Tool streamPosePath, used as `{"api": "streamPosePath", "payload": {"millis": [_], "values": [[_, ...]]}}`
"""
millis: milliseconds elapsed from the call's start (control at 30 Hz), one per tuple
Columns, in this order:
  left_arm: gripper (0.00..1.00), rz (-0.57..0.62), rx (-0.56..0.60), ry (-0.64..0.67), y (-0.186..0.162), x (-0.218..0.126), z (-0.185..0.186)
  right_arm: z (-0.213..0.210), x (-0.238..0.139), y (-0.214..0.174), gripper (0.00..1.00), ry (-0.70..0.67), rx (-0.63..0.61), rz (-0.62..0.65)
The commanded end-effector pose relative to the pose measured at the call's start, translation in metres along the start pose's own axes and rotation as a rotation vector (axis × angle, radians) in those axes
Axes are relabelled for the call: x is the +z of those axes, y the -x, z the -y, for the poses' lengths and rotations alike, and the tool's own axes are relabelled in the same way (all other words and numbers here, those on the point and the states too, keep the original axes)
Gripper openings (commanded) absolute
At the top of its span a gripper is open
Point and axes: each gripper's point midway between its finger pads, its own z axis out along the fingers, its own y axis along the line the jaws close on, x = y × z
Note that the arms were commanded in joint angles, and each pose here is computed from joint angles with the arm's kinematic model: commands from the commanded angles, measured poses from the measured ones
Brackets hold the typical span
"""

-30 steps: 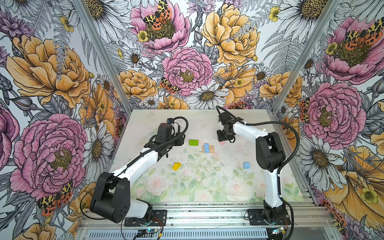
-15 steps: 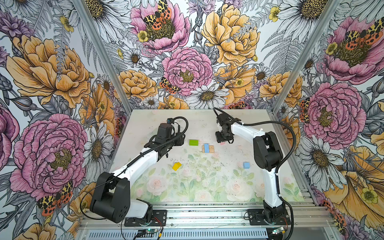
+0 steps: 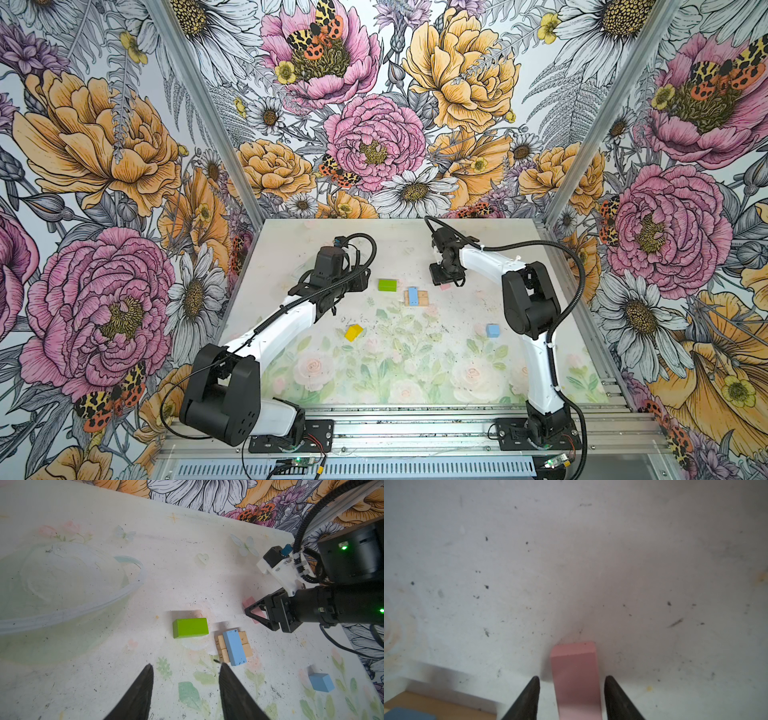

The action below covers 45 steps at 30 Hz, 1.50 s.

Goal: Build the wood block tower
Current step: 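Lower the right gripper and close it on the pink block, then lift the pink block with the right gripper toward the block stack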

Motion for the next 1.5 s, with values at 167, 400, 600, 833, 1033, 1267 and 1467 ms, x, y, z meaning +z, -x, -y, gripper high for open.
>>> {"api": "streamPosePath", "payload": {"millis": [167, 400, 600, 833, 1033, 1267, 1467], "values": [[0.53, -0.004, 0.005, 0.001, 0.001, 0.002, 0.001, 0.000, 0.006, 0.004, 0.39, 0.009, 0.003, 0.005], [0.52, -0.005, 0.007, 0.004, 0.000, 0.001, 0.001, -0.001, 0.009, -0.002, 0.23, 0.018, 0.017, -0.014], [0.53, -0.006, 0.010, 0.005, -0.001, 0.001, 0.000, -0.003, 0.006, -0.006, 0.07, 0.026, 0.029, -0.021], [0.52, -0.007, 0.011, 0.007, -0.002, 0.000, 0.000, -0.006, -0.010, -0.006, 0.01, 0.046, 0.068, -0.008], [0.53, -0.009, 0.010, 0.007, -0.003, 0.001, -0.001, -0.009, -0.020, -0.009, 0.01, 0.067, 0.103, -0.011], [0.52, -0.006, 0.013, 0.005, -0.003, 0.000, -0.001, -0.011, -0.028, -0.013, 0.01, 0.073, 0.134, -0.017], [0.52, -0.008, 0.012, 0.007, -0.004, 0.001, -0.002, -0.012, -0.035, -0.016, 0.02, 0.066, 0.142, -0.016]]}}
